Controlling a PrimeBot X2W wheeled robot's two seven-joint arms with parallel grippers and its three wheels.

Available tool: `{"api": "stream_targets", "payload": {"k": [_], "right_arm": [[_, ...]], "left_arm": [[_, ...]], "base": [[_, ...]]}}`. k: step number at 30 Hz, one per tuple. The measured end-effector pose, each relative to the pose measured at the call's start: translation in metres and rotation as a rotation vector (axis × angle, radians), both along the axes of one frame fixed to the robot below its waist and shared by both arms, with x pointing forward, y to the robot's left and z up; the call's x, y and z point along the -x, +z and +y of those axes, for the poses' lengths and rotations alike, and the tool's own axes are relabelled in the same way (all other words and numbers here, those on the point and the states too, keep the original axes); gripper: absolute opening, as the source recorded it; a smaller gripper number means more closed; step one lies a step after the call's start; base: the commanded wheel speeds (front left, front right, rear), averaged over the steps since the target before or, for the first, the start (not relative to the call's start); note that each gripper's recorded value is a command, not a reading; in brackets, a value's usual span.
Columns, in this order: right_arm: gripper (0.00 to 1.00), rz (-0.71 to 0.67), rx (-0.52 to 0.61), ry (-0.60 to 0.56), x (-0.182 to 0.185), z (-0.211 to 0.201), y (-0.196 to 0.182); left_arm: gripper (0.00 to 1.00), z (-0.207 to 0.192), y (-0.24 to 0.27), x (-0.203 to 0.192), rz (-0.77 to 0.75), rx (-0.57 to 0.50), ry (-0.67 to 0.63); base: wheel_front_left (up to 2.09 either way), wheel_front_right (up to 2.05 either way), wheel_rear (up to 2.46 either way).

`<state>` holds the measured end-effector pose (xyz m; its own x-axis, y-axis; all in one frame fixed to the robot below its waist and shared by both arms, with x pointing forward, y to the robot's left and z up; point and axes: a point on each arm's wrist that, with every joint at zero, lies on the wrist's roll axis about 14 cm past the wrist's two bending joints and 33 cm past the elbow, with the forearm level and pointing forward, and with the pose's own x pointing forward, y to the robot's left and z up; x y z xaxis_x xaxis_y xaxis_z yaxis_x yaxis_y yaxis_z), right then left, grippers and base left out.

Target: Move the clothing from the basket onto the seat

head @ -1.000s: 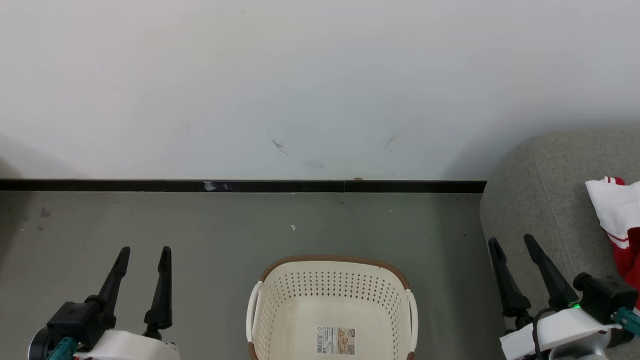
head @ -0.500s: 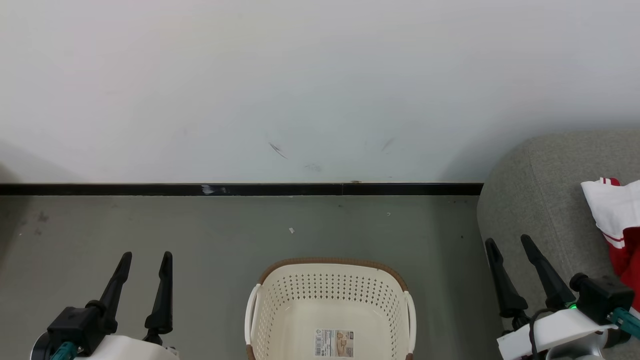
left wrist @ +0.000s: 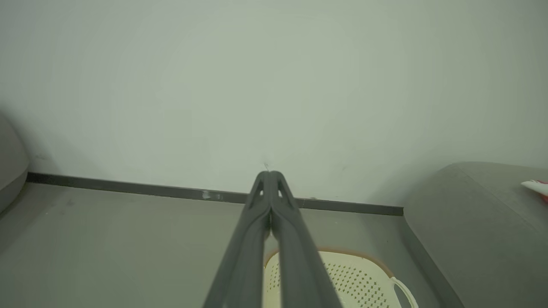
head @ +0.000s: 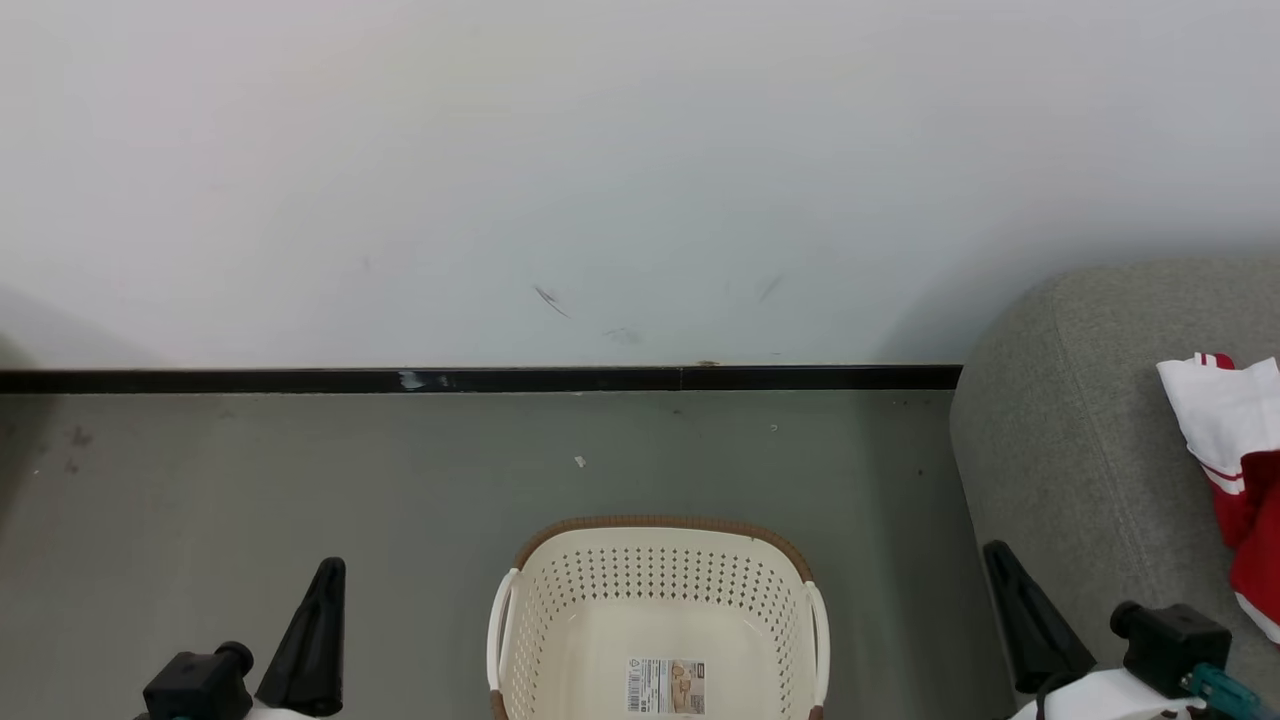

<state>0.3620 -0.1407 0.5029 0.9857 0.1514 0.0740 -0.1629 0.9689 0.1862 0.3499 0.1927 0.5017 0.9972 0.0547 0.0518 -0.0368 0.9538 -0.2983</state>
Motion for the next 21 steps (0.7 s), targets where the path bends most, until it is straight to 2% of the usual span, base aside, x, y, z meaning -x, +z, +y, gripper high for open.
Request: {"api": "stream_targets", "payload": {"k": [9, 21], "right_arm": [[0.00, 0.019, -0.079, -0.009, 0.003, 0.000, -0.003], [0.00, 0.067, -0.285, -0.059, 0.003, -0.013, -0.007]], "left_arm": [[0.00, 0.004, -0.015, 0.004, 0.058, 0.087, 0.020], [0.00, 0.007, -0.024, 0.002, 0.100, 0.260, 0.029]], "base": [[0.00, 0.00, 0.00], [0.00, 0.00, 0.00]]}}
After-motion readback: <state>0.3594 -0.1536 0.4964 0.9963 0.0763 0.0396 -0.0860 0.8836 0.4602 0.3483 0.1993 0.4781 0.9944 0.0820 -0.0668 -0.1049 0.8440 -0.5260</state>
